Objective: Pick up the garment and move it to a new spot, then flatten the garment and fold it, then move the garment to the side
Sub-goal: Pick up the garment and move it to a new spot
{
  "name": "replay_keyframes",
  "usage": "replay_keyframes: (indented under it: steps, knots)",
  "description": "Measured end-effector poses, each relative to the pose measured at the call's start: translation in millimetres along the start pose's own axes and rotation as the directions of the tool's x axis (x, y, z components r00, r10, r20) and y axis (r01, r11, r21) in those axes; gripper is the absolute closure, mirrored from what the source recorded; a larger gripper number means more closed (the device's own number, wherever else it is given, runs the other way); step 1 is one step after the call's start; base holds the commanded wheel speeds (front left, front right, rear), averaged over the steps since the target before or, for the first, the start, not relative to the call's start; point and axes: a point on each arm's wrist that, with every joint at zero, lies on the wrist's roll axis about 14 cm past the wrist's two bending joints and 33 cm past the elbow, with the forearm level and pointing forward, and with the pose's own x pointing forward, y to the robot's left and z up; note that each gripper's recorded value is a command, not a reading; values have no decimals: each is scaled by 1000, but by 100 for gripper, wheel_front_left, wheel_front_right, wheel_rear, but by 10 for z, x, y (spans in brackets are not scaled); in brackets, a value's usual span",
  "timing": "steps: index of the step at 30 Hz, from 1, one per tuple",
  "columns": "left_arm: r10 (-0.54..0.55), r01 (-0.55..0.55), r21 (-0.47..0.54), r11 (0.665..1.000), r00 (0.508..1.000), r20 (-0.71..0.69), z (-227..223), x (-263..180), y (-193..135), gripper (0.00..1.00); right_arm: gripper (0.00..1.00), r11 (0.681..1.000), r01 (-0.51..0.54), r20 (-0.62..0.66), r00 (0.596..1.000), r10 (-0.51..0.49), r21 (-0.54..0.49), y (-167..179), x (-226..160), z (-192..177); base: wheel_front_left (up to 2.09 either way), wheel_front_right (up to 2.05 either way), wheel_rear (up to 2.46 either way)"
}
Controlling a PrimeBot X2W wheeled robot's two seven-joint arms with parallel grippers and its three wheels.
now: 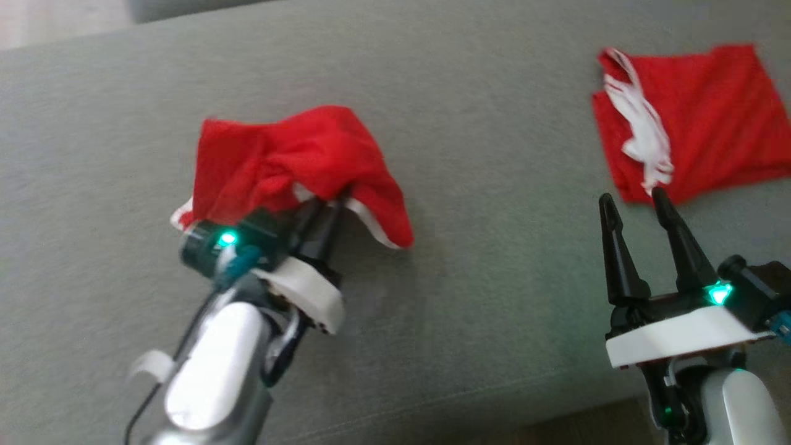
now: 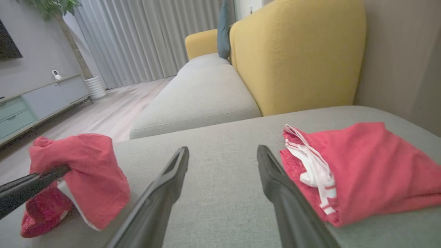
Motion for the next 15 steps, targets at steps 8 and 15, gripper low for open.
replay_keyframes:
  steps: [8, 15]
  knots:
    - [-187, 178, -78, 981, 973, -134, -590, 173, -557, 0, 0, 996, 94, -53, 994, -93, 7, -279, -55, -202, 0, 0, 0]
    - [-172, 169, -52, 984, 983, -56, -419, 110, -524, 0, 0, 998, 59, -58, 997, -58, 18, -179, 24, -241, 0, 0, 0]
